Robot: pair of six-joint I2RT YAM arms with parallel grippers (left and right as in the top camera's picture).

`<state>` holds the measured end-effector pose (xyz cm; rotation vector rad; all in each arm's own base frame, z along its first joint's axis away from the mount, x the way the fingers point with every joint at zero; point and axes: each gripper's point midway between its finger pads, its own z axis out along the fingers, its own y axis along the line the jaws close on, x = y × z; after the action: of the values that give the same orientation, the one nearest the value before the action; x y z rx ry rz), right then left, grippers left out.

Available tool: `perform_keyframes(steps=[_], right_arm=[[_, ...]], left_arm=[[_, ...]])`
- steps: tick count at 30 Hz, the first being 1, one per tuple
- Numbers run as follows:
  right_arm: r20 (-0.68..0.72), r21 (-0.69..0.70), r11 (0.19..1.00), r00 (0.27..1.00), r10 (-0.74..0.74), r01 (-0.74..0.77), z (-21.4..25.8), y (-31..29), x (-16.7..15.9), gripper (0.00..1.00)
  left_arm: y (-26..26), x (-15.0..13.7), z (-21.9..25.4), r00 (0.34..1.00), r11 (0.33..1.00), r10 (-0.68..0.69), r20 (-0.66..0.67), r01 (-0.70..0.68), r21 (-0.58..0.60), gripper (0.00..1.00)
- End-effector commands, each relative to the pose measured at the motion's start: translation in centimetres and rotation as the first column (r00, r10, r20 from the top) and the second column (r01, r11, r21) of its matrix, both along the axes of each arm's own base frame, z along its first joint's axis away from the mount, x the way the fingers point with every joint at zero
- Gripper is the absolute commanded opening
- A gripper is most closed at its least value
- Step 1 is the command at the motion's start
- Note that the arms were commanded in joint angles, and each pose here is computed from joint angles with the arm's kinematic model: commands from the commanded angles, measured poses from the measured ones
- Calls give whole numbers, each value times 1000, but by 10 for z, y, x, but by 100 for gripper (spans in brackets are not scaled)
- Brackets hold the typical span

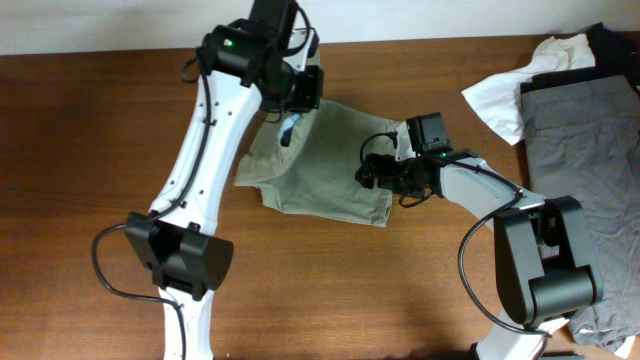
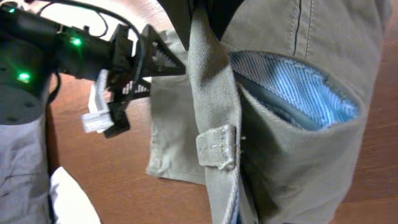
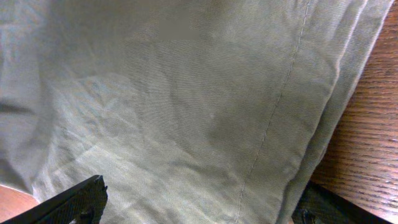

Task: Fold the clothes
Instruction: 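Grasp the left end with the left gripper and fold it rightward over the middle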

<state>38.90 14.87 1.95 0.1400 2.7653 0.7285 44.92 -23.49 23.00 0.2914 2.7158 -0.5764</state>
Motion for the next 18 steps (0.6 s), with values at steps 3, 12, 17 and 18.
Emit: perform_keyframes(steps=[3, 12, 17, 18], right_arm=[[-122, -15, 1000, 993, -4, 2, -34, 0, -24, 96], [-91, 148, 988, 995, -34, 47, 2, -34, 4, 96], [-58, 319, 944, 996, -71, 85, 38, -74, 20, 96], [-58, 318, 944, 996, -74, 88, 37, -77, 20, 96]], left_arm=[[-28, -1, -7, 999, 999, -36, -5, 36, -30, 4], [-63, -20, -44, 989, 994, -113, -90, 113, -10, 4], [-69, -24, -45, 986, 991, -132, -105, 129, -33, 10], [-72, -26, -45, 985, 990, -137, -106, 134, -33, 13]])
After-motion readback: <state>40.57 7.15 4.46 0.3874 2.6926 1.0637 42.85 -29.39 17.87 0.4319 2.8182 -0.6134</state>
